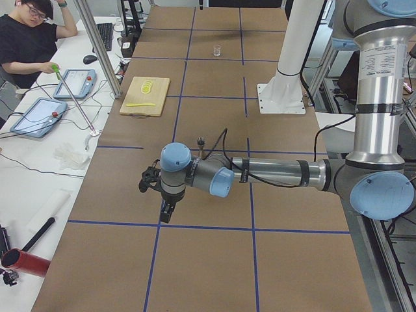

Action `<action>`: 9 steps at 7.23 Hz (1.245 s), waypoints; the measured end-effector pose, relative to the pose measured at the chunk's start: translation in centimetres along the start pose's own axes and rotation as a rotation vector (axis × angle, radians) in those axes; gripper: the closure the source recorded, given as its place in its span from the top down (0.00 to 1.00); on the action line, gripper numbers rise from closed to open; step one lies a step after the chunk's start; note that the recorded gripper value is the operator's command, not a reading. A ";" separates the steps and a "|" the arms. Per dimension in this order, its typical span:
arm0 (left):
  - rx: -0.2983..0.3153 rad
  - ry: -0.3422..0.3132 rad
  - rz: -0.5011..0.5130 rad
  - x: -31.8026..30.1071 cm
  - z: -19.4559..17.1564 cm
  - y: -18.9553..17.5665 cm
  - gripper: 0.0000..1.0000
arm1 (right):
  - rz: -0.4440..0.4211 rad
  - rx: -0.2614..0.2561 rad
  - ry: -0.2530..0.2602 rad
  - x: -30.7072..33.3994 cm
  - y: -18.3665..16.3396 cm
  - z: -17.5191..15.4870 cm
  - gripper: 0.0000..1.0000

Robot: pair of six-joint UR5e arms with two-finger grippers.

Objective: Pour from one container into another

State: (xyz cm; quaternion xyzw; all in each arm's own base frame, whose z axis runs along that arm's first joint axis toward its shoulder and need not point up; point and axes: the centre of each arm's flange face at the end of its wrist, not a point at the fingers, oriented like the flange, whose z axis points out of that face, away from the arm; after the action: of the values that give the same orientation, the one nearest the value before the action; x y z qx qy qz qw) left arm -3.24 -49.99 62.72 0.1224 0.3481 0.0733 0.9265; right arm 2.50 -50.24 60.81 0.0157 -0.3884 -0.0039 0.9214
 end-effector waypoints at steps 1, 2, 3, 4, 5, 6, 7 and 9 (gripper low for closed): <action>-0.001 -0.001 -0.002 -0.3 0.1 0.0 1.00 | 0.015 0.002 -0.018 0.8 0.5 0.1 1.00; -0.004 -0.001 -0.007 -0.4 0.1 0.0 1.00 | 0.029 0.005 -0.031 1.6 1.0 0.2 1.00; -0.012 0.001 -0.016 -0.5 0.2 0.1 1.00 | 0.037 0.013 -0.037 2.5 1.6 0.3 1.00; -0.029 0.002 -0.033 -0.7 0.3 0.3 1.00 | 0.045 0.017 -0.040 3.3 2.1 0.5 1.00; -0.044 0.001 -0.055 -1.2 0.2 0.7 1.00 | 0.052 0.019 -0.041 4.0 2.6 0.6 1.00; -0.048 0.009 -0.076 -1.9 0.0 1.3 1.00 | 0.055 0.024 -0.041 4.7 3.3 0.9 1.00; -0.049 0.029 -0.092 -2.2 -0.2 1.8 1.00 | 0.060 0.028 -0.040 5.5 4.0 1.3 1.00; -0.049 0.050 -0.103 -2.4 -0.2 2.1 1.00 | 0.073 0.034 -0.039 6.6 4.4 1.5 1.00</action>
State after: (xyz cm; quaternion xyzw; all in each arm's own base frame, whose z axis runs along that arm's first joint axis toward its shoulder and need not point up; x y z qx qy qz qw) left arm -5.29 -48.47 64.62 0.0797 0.3751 0.0373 0.9228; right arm 5.99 -46.00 66.70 0.0172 -0.4066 0.0358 0.9127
